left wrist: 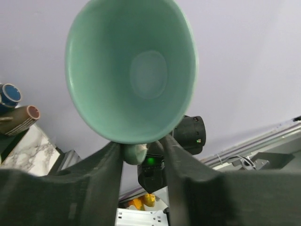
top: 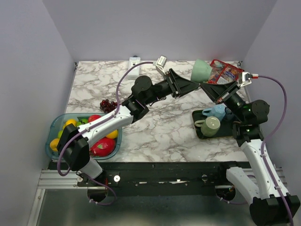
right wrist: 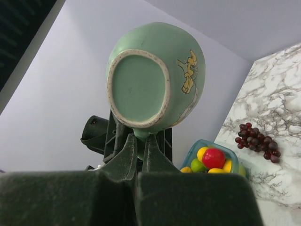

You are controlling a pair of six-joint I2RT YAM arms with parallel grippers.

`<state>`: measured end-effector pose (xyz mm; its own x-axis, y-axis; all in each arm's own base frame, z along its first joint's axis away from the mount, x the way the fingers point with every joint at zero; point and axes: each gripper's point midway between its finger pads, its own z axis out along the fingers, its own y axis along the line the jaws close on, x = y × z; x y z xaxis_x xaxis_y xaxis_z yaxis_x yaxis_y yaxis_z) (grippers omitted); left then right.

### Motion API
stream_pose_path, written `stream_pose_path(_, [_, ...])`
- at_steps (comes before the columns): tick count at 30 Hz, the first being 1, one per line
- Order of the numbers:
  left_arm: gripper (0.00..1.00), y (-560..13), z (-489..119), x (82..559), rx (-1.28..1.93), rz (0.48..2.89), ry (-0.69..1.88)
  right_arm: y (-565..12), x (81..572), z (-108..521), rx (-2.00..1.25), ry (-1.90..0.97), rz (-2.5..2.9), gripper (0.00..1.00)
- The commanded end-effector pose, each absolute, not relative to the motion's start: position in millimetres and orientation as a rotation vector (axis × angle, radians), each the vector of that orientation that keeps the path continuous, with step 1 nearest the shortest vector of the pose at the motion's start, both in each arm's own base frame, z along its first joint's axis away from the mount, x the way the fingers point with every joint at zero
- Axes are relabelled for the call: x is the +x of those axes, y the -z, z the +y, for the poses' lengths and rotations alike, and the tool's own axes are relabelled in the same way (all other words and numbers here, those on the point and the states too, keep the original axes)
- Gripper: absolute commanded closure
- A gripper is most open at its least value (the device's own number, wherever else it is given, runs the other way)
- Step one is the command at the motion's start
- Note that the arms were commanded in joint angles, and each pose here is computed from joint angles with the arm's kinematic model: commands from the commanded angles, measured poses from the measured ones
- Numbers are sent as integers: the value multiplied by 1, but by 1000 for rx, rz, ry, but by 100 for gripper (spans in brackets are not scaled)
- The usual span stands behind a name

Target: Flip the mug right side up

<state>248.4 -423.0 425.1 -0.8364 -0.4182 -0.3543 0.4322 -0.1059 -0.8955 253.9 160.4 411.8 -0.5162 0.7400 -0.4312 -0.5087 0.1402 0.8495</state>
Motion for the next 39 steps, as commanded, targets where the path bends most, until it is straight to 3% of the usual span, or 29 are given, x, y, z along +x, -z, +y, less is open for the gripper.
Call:
stream_pose_path(1, [64, -453, -422, 255, -10, 1530, 1972, -408, 241, 171, 139, -1615, 1423, 100])
stream_pose_path(4, [83, -447, -424, 259, -26, 1553, 1957, -402, 242, 170, 150, -1616, 1436, 100])
stream_pose_path(5, [98, -445, -424, 260, -24, 1561, 1942, -401, 241, 170, 151, -1615, 1438, 100])
stream_pose_path(11, [100, -438, -422, 266, 0, 1601, 1826, -389, 246, 170, 164, -1572, 1488, 99])
stream_pose_path(12, [100, -438, -420, 268, 29, 1599, 1772, -382, 249, 169, 188, -1550, 1527, 96])
stream_pose_path(15, [100, -428, -412, 274, 75, 1636, 1617, -375, 254, 162, 215, -1431, 1578, 47])
stream_pose_path(16, [100, -425, -409, 277, 86, 1645, 1572, -377, 256, 158, 227, -1390, 1571, 26])
stream_pose_path(20, [100, -400, -390, 289, 177, 1747, 1269, -370, 259, 145, 222, -1223, 1600, 1])
stream_pose_path(31, [100, -310, -281, 360, 140, 1919, 377, -296, 268, 98, 458, -820, 1864, 0])
stream_pose_path(39, [100, -232, -220, 410, 10, 2086, 160, -267, 269, 86, 493, -709, 1928, 0])
